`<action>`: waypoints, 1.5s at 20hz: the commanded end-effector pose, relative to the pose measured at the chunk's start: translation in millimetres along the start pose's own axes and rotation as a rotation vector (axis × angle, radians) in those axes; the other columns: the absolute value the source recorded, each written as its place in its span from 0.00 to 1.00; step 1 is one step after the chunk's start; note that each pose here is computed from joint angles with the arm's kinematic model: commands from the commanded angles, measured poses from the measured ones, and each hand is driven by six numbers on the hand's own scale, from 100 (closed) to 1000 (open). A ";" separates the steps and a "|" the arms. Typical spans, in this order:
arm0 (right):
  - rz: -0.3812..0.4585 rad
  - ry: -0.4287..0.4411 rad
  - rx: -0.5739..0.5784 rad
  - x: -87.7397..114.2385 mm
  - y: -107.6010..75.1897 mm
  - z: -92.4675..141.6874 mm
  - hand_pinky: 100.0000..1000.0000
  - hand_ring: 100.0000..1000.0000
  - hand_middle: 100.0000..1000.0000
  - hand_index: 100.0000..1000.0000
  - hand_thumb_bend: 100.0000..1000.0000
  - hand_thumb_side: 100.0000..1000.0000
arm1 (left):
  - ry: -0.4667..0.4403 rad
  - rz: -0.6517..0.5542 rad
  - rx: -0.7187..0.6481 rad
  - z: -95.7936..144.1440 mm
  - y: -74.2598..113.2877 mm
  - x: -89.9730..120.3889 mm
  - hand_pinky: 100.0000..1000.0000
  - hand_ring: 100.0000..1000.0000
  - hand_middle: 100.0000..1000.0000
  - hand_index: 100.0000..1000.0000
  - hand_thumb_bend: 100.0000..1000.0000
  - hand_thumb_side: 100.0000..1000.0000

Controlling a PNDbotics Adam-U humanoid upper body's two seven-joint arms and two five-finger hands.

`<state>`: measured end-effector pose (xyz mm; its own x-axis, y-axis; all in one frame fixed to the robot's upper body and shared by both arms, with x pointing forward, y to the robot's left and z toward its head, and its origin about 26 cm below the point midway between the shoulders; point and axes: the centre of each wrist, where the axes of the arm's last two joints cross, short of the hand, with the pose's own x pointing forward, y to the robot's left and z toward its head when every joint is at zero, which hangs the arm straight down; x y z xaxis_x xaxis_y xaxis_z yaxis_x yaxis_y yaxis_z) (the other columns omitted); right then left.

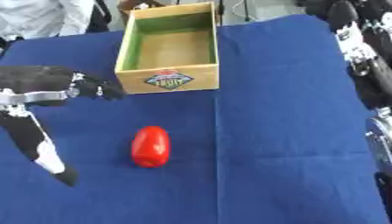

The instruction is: Pick up objects on the table and place them in the box.

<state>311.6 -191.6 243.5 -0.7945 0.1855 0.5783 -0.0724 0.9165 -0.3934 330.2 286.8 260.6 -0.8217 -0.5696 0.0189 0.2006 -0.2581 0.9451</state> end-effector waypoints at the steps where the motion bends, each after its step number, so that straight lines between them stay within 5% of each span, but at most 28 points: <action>1: -0.002 -0.030 0.001 7.3 -1.7 -3.3 0.90 0.81 0.61 0.81 0.00 0.62 | -0.041 -0.129 -0.160 4.7 4.0 1.2 0.71 0.80 0.81 1.00 0.91 0.51; 11: -0.010 -0.027 0.006 7.0 -0.5 -2.8 0.90 0.81 0.60 0.80 0.00 0.61 | -0.063 -0.117 -0.213 -19.2 -14.5 -3.9 0.62 0.73 0.80 1.00 0.89 0.47; 16: -0.014 -0.024 0.011 6.6 0.4 -2.1 0.90 0.81 0.60 0.79 0.00 0.61 | -0.084 -0.148 -0.197 -28.2 -10.0 -1.7 0.63 0.76 0.87 1.00 0.88 0.46; 30: -0.022 -0.027 0.025 6.7 1.5 -2.2 0.91 0.81 0.59 0.77 0.00 0.60 | -0.076 -0.140 -0.183 -46.6 -12.4 -12.0 0.55 0.71 0.82 1.00 0.93 0.41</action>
<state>311.2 -188.8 242.3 -0.7917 0.1651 0.5882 -0.1035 0.9126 -0.3955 361.4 256.4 223.4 -0.8226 -0.5686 -0.0008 0.2140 -0.3109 0.9260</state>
